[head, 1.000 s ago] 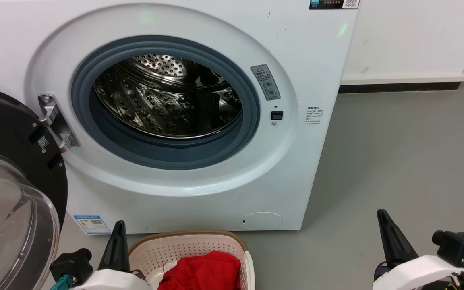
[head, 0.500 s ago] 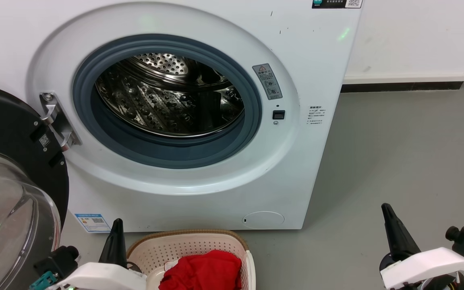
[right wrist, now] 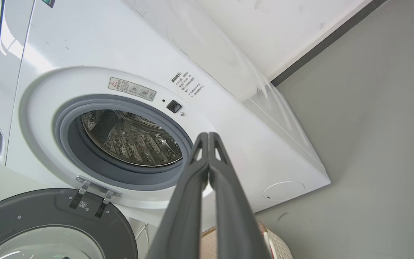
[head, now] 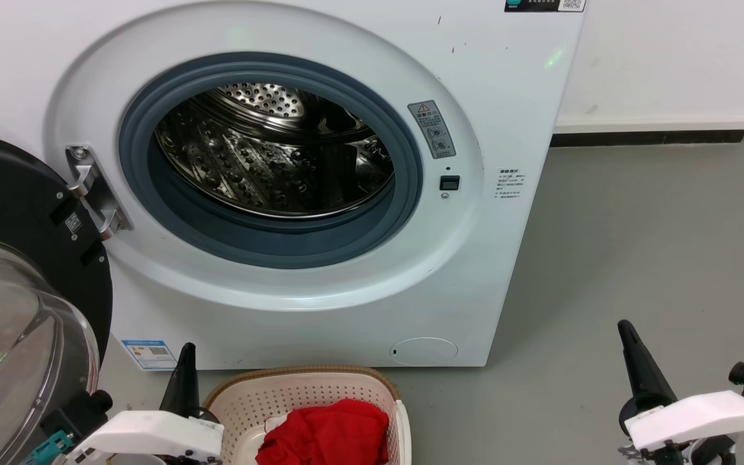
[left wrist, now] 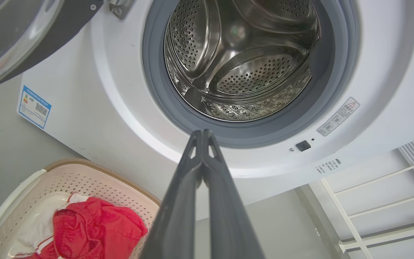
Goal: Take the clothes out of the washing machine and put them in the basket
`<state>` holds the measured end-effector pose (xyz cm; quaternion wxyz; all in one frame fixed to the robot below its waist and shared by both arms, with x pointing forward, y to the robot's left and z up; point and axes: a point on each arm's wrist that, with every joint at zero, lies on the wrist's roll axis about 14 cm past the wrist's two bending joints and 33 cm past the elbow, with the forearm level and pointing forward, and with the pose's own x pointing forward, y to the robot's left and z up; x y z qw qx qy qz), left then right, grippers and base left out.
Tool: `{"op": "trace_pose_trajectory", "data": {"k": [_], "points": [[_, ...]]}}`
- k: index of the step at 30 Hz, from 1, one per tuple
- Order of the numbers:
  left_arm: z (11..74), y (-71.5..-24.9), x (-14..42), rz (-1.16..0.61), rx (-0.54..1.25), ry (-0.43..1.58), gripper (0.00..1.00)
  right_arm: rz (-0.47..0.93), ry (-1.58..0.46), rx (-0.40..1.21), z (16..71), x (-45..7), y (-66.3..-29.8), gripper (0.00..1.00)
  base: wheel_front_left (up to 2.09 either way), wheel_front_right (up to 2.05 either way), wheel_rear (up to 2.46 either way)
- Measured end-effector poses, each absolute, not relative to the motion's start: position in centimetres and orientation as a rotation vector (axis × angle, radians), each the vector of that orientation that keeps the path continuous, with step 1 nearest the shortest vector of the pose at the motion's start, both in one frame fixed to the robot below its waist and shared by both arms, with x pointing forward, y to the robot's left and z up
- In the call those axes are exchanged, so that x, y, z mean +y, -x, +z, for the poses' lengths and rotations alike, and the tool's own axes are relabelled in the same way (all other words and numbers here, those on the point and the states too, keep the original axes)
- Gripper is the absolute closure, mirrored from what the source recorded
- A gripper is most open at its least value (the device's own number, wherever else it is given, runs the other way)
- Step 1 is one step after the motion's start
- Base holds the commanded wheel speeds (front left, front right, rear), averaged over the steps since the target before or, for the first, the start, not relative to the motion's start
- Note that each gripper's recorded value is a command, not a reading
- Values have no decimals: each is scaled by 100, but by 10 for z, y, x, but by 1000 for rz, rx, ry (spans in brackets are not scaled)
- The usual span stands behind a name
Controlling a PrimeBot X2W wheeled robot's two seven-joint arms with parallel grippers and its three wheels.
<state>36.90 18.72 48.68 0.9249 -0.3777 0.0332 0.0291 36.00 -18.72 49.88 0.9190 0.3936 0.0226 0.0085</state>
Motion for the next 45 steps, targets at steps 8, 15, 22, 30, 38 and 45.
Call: {"op": "trace_pose_trajectory", "data": {"k": [8,15,22,30,38,45], "points": [[486,-371,188,63,76,881,100,8,-909,44,499,-190,-363,100,0,0,0],[488,-374,189,60,73,970,100,3,-993,41,499,-191,-366,100,0,0,0],[488,-375,191,60,75,1051,100,0,-1072,37,501,-193,-369,100,0,0,0],[490,-377,192,58,71,1137,100,-6,-1153,36,500,-194,-371,100,0,0,0],[491,-379,193,52,67,1220,100,-9,-1231,32,501,-195,-374,100,0,0,0],[494,-381,194,44,57,1287,100,-11,-1294,29,501,-197,-376,100,0,0,0]]}}
